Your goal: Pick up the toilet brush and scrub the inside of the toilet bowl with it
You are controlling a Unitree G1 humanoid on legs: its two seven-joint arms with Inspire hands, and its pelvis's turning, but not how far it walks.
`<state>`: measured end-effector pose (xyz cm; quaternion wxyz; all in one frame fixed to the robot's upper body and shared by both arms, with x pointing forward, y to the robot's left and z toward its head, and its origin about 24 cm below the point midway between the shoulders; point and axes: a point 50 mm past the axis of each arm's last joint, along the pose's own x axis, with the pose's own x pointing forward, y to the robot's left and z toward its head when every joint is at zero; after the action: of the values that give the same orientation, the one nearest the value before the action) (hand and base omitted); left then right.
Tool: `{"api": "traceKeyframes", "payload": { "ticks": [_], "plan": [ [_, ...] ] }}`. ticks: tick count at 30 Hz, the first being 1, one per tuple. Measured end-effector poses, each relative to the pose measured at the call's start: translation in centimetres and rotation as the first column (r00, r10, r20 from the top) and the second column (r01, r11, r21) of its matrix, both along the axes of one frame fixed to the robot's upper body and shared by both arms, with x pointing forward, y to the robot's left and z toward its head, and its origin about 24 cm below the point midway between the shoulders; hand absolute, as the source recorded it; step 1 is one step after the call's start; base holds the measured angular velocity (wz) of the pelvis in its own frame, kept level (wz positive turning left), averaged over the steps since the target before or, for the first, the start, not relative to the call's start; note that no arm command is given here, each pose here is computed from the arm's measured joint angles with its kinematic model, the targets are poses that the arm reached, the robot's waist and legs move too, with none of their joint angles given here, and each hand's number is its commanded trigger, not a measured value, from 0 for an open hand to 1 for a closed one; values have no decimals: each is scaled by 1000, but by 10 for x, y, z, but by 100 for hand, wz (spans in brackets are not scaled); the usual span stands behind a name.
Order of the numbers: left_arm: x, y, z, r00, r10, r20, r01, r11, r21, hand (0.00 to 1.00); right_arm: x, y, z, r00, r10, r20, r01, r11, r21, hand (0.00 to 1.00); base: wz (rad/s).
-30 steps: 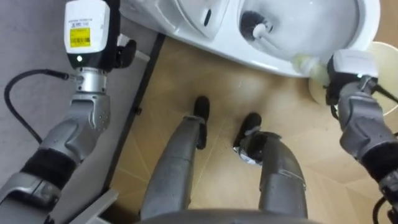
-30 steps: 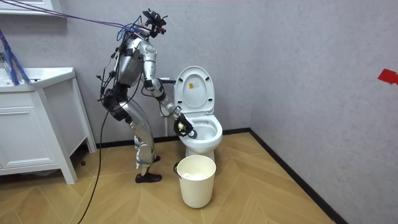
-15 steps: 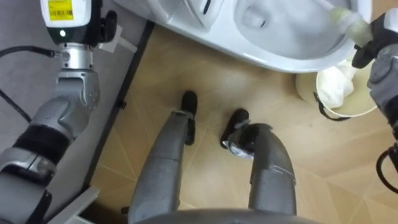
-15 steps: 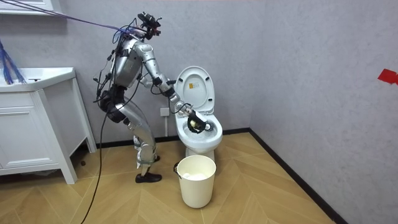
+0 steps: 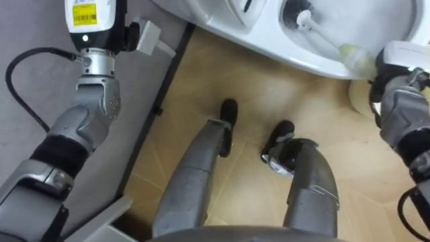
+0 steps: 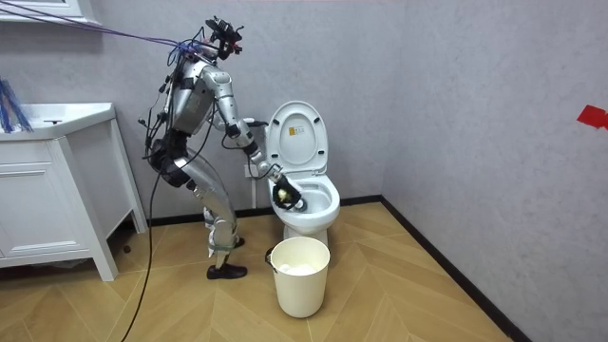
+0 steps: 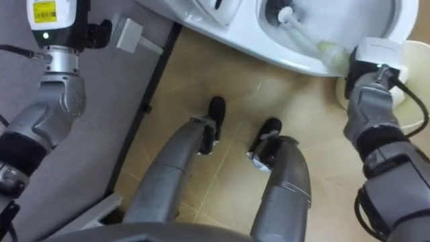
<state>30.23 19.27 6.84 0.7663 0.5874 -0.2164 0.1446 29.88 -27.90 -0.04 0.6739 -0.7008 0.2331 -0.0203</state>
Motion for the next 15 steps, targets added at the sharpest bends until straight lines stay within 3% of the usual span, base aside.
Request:
{"api": "traceKeyframes", "payload": {
  "ticks": [5,15],
  "plan": [
    [-11,-4,5,997,-73,32,73,997,-7,0,-8,24,1,997,74,-20,-74,997,21,100,-16],
    [-29,13,-25,994,-24,-104,22,999,-23,0,-30,42,-3,971,175,-161,-180,984,-16,100,-3]
  ]
}}
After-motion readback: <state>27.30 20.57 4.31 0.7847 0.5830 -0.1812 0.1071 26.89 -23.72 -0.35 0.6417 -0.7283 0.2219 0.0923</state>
